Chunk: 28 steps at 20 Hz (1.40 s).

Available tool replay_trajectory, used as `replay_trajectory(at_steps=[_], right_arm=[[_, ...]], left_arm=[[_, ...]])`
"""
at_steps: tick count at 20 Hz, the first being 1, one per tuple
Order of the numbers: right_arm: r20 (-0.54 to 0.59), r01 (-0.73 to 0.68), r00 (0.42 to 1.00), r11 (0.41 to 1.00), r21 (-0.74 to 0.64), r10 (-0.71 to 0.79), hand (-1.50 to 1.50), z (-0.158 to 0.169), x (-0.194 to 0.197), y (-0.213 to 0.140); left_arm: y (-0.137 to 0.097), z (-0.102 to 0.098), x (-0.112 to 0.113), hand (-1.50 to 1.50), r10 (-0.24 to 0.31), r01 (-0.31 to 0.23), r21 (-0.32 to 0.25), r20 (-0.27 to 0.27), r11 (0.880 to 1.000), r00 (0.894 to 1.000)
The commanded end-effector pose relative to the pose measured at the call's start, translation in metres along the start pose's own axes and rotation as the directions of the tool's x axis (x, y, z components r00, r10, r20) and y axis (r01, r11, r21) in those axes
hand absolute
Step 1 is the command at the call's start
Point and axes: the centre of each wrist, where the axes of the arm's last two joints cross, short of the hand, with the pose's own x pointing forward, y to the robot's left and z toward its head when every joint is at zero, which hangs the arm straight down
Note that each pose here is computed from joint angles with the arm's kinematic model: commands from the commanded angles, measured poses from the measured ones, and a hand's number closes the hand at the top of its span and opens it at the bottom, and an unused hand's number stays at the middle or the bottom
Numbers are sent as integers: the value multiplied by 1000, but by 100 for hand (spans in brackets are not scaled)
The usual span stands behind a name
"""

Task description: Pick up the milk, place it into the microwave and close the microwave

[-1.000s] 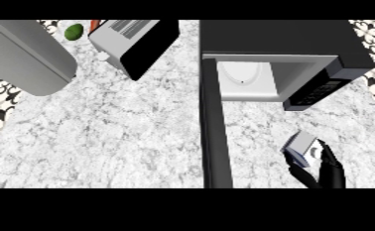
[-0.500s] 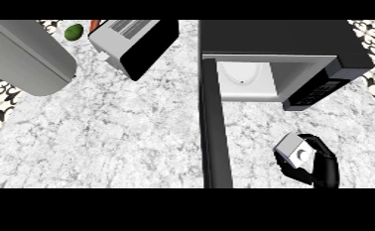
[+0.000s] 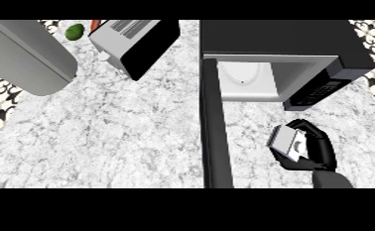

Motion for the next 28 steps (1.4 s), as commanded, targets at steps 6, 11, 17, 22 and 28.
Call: replay_trajectory(at_steps=[6, 11, 17, 22, 28], right_arm=[[112, 64, 991, 992, 113, -77, 150, -19, 36, 45], [111, 23, 993, 997, 80, -32, 150, -53, 83, 40], [115, -30, 993, 996, 81, 21, 150, -91, 91, 82], [100, -192, 978, 979, 71, 184, 150, -142, 100, 81], [55, -282, 959, 958, 49, 279, 150, -187, 96, 102]], left_arm=[[-12, 4, 24, -150, 4, -4, 11, 42, 1000, 999], [17, 1, 9, -150, 1, -2, 19, 34, 1000, 999], [19, 13, 8, -150, 3, -4, 21, 45, 1000, 999], [15, 7, 10, -150, 16, -16, 4, 34, 1000, 999], [17, 5, 4, -150, 6, -6, 5, 40, 1000, 999]])
